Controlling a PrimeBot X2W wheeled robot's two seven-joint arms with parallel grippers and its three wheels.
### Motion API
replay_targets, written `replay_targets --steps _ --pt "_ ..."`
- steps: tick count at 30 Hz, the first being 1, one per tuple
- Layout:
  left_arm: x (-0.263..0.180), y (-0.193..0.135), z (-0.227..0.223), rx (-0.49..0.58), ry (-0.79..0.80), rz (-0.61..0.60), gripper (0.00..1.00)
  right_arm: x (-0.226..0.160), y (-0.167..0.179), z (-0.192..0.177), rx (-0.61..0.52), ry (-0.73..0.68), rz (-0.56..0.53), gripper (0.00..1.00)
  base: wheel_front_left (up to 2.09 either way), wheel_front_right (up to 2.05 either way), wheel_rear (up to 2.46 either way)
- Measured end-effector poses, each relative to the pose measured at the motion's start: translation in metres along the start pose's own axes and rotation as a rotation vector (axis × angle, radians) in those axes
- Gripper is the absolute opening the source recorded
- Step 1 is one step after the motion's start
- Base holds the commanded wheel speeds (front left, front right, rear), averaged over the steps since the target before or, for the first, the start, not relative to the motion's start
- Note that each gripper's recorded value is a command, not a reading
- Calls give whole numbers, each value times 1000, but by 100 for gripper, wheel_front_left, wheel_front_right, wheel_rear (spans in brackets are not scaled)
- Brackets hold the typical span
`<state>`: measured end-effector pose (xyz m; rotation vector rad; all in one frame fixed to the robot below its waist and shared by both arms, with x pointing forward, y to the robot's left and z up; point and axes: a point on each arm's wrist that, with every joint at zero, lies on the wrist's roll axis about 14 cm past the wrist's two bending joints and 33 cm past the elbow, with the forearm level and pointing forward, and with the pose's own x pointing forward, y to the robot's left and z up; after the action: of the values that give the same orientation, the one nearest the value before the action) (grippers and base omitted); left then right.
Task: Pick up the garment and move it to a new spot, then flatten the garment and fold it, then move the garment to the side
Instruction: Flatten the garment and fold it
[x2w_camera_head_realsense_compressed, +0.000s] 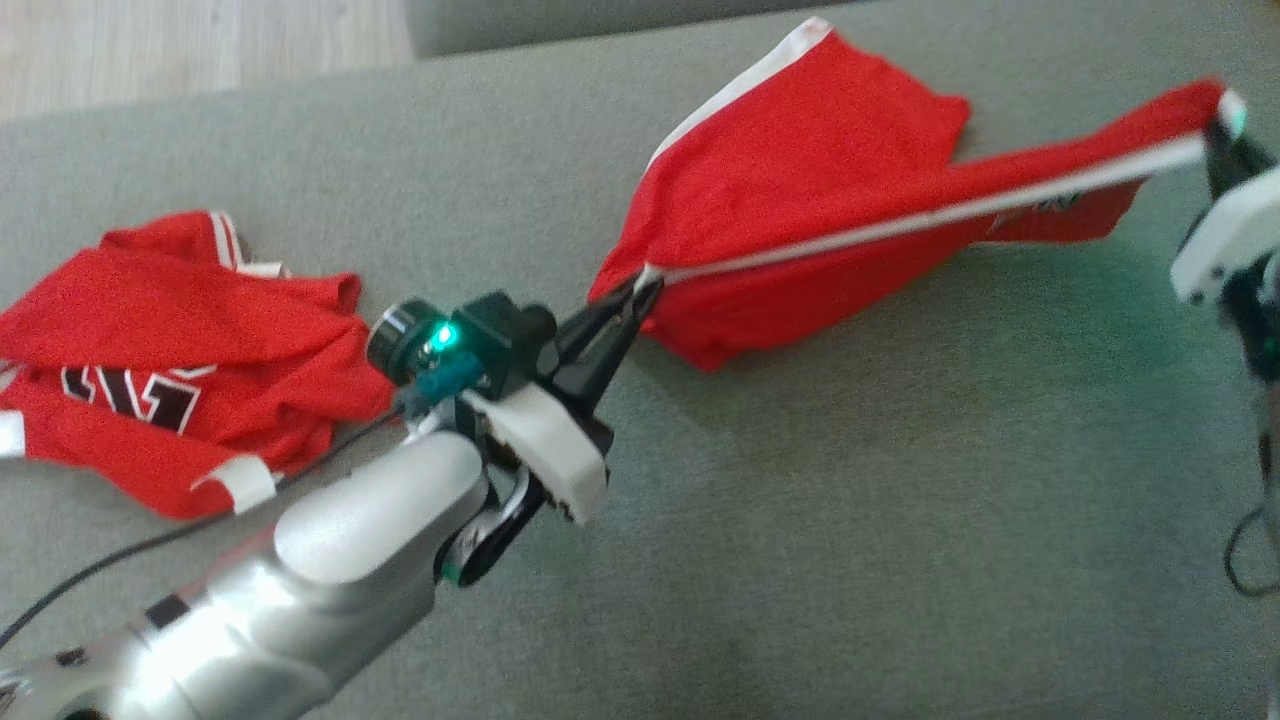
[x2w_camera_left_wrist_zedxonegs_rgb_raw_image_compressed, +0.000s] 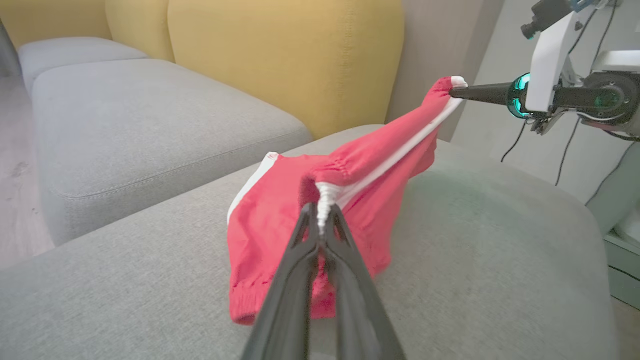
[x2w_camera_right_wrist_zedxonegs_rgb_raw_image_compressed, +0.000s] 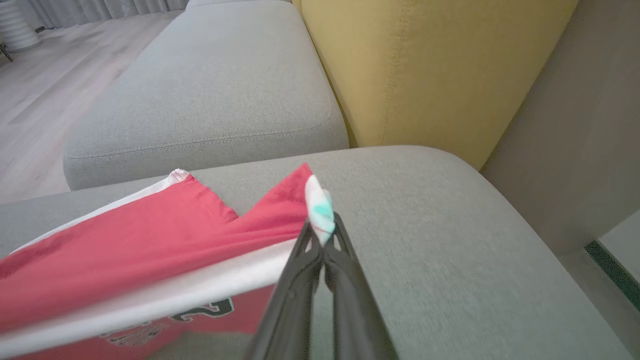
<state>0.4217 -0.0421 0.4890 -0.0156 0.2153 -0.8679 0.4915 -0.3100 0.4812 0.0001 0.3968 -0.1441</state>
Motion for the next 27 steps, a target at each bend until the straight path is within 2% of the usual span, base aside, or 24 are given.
replay_targets --steps 5,10,18,27 --pt "7 24 -8 -40 8 58 0 35 29 25 -39 -30 31 0 0 0 0" --pt "8 37 -25 -79 38 91 0 68 62 35 -77 -21 68 0 0 0 0" --pt "14 56 -37 -109 48 123 0 114 98 19 -140 42 106 0 0 0 0" --pt "16 70 -56 -140 69 157 0 147 130 -2 -152 81 143 0 0 0 0"
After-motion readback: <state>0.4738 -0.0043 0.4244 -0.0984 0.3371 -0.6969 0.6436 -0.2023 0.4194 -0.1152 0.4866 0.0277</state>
